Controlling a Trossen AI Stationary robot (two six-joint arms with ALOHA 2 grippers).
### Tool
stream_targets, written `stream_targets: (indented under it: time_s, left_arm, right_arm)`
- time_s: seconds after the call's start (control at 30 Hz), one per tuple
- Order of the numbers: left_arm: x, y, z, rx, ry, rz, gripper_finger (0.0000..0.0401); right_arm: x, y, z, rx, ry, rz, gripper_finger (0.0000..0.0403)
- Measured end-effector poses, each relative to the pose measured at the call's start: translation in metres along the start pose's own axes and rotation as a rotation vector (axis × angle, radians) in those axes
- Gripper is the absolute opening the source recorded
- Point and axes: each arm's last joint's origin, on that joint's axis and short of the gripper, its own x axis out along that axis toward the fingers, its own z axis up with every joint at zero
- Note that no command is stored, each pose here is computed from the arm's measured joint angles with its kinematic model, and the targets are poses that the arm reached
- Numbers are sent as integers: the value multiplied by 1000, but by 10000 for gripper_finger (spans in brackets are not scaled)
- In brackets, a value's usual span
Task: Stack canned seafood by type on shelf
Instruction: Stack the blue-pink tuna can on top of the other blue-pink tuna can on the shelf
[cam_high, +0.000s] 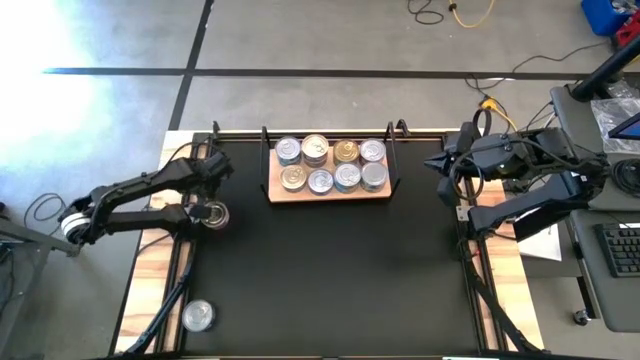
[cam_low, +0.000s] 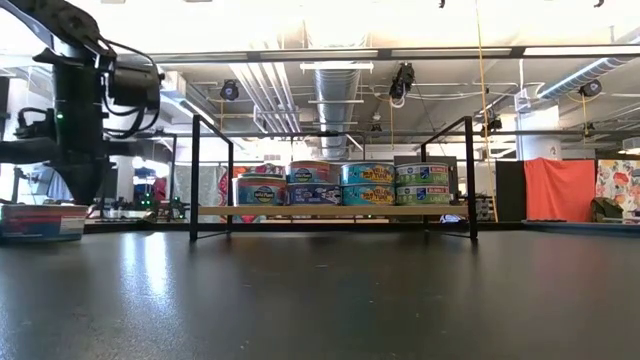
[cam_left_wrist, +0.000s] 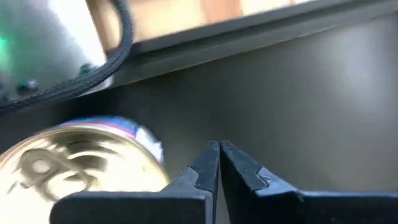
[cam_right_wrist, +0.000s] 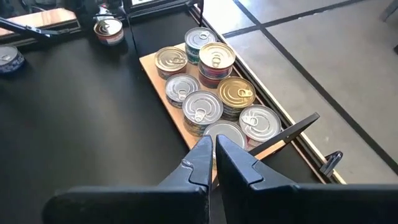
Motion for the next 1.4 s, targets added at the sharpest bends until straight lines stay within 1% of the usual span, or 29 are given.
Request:
stream_targets:
  time_s: [0.03,0.07,0.13,0.17,0.2,0.27,0.37,0.43,0.57,0.67,0.73,0.8,0.93,1.1,1.2,1.27,1.4]
  left_arm:
    - [1,0,-2,0,9,22,0]
    - [3,1,-3,-32,27,57,0]
    - [4,6,-7,-145,64,162,0]
    - [5,8,-8,-169,70,207,0]
    - [5,11,-9,-156,65,234,0]
    - [5,14,-12,-121,51,254,0]
    - [4,18,-17,-51,59,266,0]
    - [3,21,-20,-10,75,270,0]
    - [-1,30,-27,90,106,274,0]
    - [-5,40,-34,193,134,285,0]
    - [-9,48,-39,264,149,286,0]
    - [-13,56,-43,328,166,292,0]
    - [-19,72,-47,470,183,285,0]
    - [-26,93,-50,668,214,272,0]
    - [-32,113,-51,831,227,251,0]
    - [-36,128,-48,965,238,242,0]
    - [-45,158,-39,1256,280,220,0]
  right_arm:
    - [0,0,0,1,1,4,13]
    - [0,0,0,5,6,15,13]
    - [0,1,-2,30,37,57,13]
    - [-1,1,-4,47,63,83,13]
    - [-2,1,-7,67,95,106,13]
    - [-4,-1,-13,111,167,126,13]
    - [-9,-6,-25,170,283,107,13]
    - [-10,-8,-30,187,322,82,13]
    - [-25,-17,-37,215,274,135,13]
    - [-28,-19,-38,217,256,147,13]
    - [-24,-14,-33,214,241,163,13]
    - [-12,-2,-25,194,245,175,13]
    - [8,21,-13,167,208,229,13]
    - [47,64,-1,156,165,288,13]
    - [66,97,6,215,133,351,13]
    - [79,125,6,215,107,406,13]
    - [84,170,12,235,-9,554,13]
